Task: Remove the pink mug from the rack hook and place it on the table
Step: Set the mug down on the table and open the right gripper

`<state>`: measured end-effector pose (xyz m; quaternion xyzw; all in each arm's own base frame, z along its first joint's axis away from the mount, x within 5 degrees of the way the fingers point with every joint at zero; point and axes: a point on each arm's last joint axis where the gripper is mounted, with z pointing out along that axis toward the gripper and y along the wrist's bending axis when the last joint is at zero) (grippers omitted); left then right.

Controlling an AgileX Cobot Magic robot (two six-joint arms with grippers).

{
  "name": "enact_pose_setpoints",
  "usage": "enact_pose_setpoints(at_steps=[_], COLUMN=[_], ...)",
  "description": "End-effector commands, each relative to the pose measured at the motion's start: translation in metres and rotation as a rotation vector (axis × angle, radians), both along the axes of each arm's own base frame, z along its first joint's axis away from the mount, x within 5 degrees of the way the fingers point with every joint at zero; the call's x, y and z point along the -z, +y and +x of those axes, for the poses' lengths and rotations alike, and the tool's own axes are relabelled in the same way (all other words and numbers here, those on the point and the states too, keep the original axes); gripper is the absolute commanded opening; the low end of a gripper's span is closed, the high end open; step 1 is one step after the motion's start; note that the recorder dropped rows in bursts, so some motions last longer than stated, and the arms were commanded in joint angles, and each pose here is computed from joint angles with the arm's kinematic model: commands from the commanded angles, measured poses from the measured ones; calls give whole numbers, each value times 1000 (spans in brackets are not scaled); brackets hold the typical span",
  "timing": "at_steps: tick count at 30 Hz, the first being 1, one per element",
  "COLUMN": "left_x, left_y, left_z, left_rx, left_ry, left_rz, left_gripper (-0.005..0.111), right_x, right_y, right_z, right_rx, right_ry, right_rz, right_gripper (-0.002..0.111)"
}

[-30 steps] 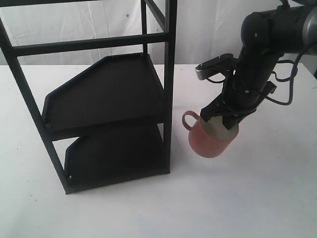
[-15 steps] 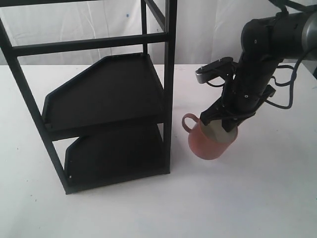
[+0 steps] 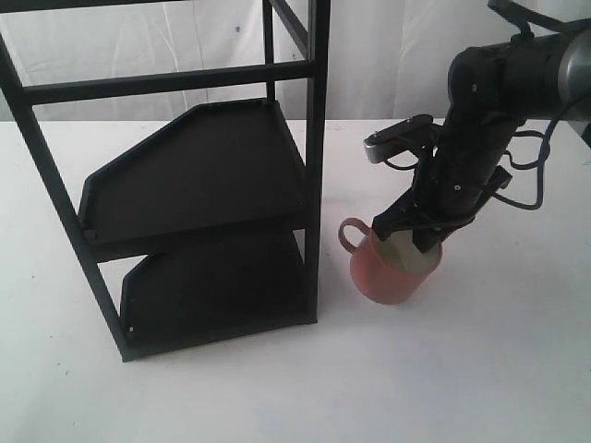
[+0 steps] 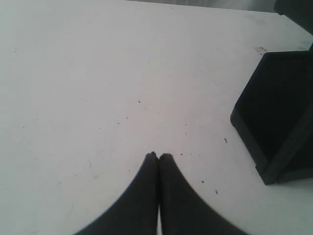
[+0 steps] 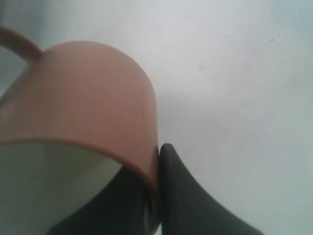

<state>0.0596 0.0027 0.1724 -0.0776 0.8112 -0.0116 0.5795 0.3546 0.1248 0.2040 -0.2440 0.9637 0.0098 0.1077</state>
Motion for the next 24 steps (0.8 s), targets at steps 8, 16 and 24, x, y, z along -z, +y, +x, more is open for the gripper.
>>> enact_pose_setpoints(at_steps=[8,16,24], left_x=[1,1,1], left_y=[-1,-1,-1], left_z=[0,0,0], left_rx=[6,6,6], left_ry=[2,2,2], left_rz=[-9,-9,-9], left_gripper=[0,0,0], right_x=[8,8,-33], right_y=[0,1,1], right_z=[2,2,3], right_rx=[7,7,34], right_ry=[12,8,-61], right_rz=[3,4,37], right_gripper=[1,21,24])
